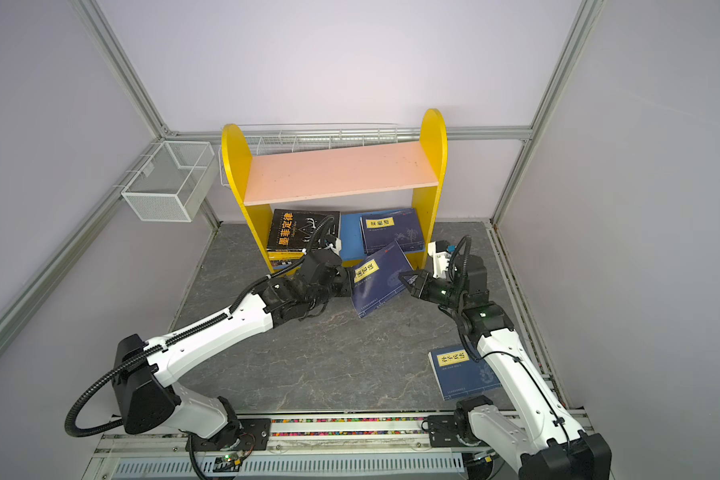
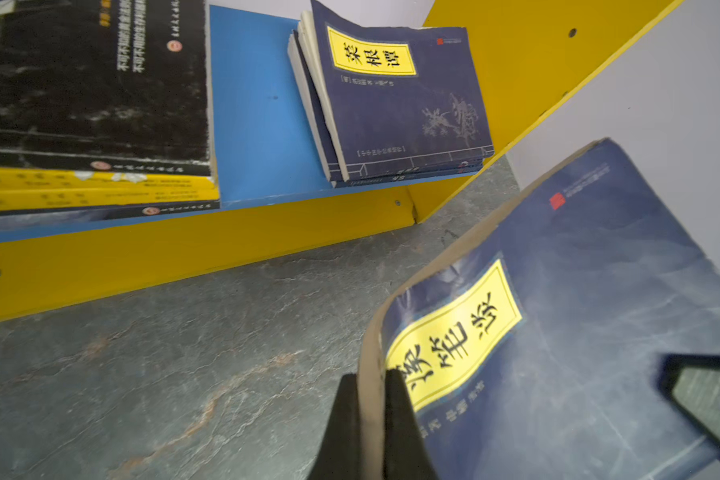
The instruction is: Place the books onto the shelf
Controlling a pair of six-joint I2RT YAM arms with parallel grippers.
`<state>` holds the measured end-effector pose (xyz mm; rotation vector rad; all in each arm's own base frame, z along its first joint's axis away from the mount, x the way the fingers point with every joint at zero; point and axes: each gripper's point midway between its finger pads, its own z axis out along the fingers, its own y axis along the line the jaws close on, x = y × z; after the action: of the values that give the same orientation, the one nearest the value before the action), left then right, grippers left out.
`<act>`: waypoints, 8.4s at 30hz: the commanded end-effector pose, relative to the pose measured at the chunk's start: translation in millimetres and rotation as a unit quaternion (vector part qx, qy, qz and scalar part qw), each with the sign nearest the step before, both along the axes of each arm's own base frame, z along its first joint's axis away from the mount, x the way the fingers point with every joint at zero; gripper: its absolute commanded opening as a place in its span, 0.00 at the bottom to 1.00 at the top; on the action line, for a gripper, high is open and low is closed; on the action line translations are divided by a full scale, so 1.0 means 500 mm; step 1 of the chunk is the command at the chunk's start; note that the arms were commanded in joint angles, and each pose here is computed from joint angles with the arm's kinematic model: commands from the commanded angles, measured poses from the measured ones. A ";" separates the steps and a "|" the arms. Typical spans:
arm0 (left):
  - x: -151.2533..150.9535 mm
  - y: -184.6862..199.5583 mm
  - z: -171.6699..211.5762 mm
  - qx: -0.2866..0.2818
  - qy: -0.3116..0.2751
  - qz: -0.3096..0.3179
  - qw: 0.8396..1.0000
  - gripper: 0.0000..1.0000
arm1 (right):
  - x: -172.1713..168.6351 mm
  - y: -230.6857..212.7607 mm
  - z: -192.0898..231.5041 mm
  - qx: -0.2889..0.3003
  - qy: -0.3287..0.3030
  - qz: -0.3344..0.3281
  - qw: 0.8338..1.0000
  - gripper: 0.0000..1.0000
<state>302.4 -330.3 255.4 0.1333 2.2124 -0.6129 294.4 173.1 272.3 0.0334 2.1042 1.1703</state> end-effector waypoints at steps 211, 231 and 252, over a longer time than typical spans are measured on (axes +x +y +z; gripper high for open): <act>-0.002 0.119 -0.068 -0.121 0.000 0.068 0.990 0.77 | 0.342 -0.113 -0.174 -0.200 0.092 -0.209 0.953 0.18; -0.002 0.126 -0.073 -0.115 0.001 0.073 0.991 0.77 | 0.351 -0.054 -0.183 -0.210 0.083 -0.191 0.955 0.18; -0.003 0.123 -0.088 -0.110 0.006 0.066 0.992 0.77 | 0.258 -0.109 -0.143 -0.207 0.070 -0.224 0.950 0.22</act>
<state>299.6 -269.6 216.2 -0.1407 2.1215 -0.7899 439.5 137.5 179.7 0.3209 2.3310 0.4789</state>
